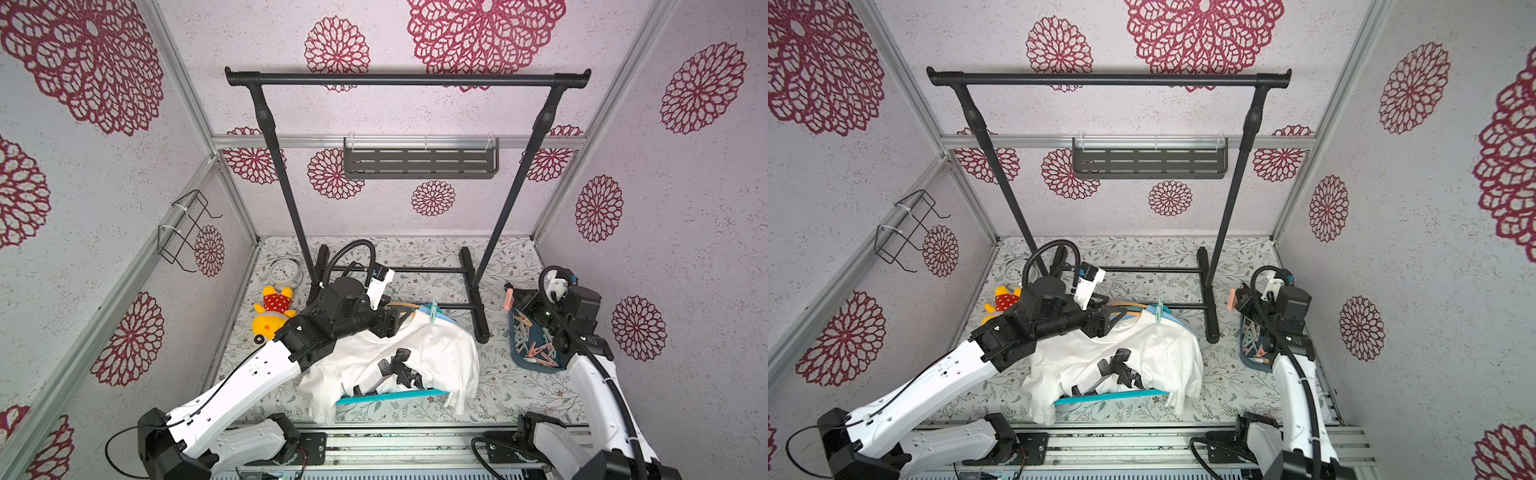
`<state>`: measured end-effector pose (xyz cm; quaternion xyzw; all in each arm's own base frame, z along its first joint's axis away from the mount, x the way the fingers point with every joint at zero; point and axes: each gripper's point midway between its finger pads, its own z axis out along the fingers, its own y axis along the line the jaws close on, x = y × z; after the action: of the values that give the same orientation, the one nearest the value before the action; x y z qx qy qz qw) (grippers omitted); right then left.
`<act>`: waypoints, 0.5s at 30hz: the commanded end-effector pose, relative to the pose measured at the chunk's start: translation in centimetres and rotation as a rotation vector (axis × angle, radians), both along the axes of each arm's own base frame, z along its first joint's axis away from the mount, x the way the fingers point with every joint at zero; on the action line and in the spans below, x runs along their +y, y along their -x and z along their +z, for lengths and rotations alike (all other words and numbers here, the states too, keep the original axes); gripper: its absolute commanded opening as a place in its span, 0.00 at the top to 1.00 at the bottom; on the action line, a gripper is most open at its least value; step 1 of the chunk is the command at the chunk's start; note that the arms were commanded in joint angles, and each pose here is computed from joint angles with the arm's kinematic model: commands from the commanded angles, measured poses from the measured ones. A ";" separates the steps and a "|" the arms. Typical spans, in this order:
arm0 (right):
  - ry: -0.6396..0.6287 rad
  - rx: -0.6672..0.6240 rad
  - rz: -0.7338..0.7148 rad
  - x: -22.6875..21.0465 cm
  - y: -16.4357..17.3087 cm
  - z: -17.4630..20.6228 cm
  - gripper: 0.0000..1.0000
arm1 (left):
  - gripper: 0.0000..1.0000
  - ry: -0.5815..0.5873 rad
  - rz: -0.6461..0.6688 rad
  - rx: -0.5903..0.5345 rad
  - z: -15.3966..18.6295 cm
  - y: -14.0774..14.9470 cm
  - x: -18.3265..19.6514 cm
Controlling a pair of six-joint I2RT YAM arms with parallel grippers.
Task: Use clothespins to secure the t-shirt on both sides of the hanger
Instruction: Pick up the clothespin from the storage box, then open the clothespin.
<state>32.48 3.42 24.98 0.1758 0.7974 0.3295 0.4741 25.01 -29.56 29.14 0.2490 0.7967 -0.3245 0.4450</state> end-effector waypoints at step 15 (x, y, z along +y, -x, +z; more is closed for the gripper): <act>-0.300 -0.355 0.126 8.9 3.7 12.4 1.00 | 0.27 0.087 0.065 -0.336 4.0 0.5 -9.8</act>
<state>28.57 12.76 35.10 0.1183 0.6908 0.4921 0.5164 23.27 -39.29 30.42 0.2920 0.7176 -0.3037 0.5546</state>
